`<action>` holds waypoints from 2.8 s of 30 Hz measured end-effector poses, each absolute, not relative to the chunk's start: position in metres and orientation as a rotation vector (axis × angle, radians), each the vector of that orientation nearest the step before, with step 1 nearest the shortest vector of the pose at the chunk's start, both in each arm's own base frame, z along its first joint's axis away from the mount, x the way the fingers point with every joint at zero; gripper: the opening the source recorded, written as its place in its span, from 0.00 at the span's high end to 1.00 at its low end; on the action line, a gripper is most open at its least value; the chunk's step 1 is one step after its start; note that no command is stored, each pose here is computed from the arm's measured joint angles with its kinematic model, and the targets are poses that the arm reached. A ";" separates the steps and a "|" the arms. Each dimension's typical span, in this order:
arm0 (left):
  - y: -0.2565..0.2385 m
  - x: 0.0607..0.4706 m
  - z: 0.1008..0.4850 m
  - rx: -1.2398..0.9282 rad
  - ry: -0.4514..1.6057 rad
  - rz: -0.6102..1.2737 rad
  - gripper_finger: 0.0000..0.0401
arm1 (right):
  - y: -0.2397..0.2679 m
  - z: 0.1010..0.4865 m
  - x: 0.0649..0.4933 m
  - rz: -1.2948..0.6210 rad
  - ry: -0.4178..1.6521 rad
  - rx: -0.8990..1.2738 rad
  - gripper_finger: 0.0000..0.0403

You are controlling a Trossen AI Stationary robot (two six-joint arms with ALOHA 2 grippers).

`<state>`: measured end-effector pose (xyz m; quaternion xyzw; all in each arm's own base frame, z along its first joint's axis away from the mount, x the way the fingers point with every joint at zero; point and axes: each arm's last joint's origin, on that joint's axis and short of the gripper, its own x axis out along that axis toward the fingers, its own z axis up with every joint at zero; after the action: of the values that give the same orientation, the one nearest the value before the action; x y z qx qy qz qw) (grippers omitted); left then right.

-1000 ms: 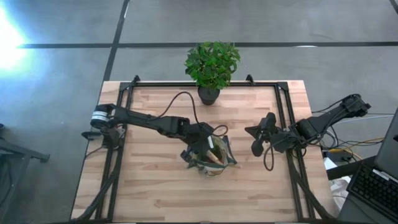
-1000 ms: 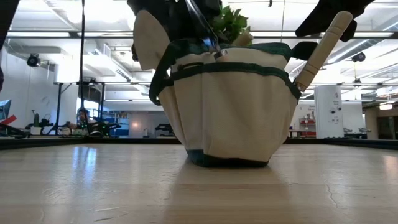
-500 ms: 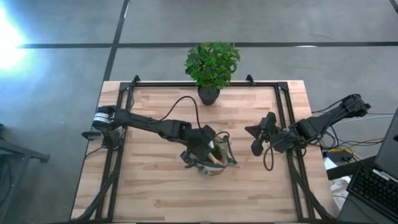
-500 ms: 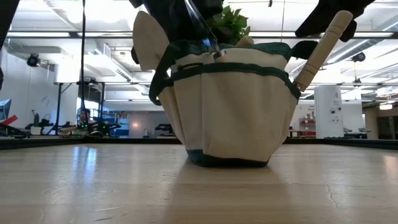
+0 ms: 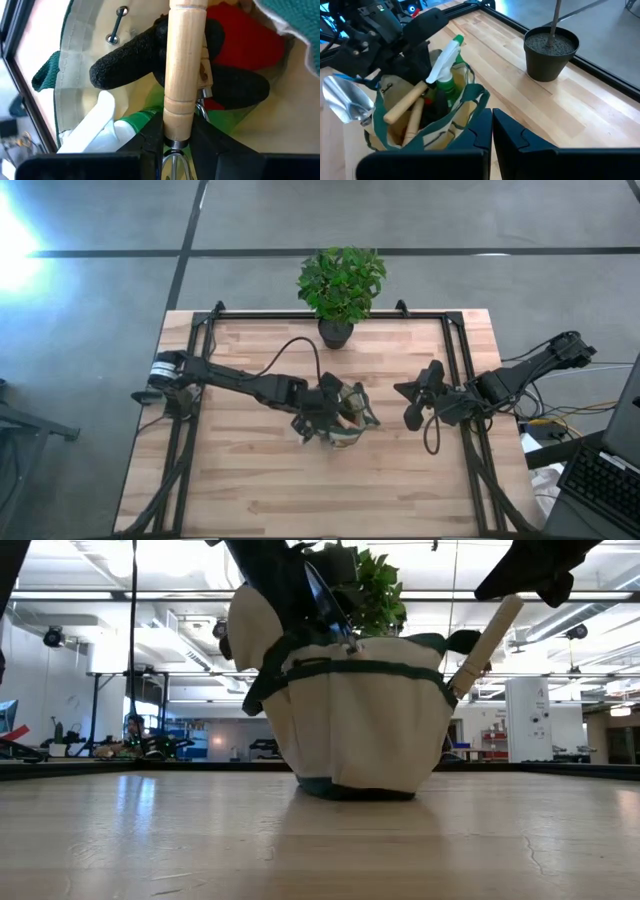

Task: Pick & Place Garden tools in Gardening bag
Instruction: Put the brown hand rake into the green gardening bag, then return to Home Position

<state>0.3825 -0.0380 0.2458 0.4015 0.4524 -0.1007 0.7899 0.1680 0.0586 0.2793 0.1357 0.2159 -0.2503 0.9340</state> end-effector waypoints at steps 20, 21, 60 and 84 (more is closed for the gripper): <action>-0.032 0.378 0.241 0.977 1.092 -0.087 0.83 | 0.059 0.279 0.168 -0.511 0.442 0.279 0.98; -0.032 0.377 0.240 1.000 1.105 -0.104 0.83 | 0.059 0.279 0.168 -0.510 0.442 0.279 0.98; -0.045 0.374 0.318 0.654 0.916 0.005 0.47 | 0.059 0.277 0.168 -0.511 0.447 0.272 0.98; -0.017 0.159 0.300 0.202 0.016 0.055 0.98 | 0.044 0.267 0.147 -0.016 0.147 0.068 0.98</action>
<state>0.1592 -0.0166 0.3001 0.1009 0.0082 0.0275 0.9945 0.1465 0.0437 0.2667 0.0339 0.0736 -0.0081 0.9967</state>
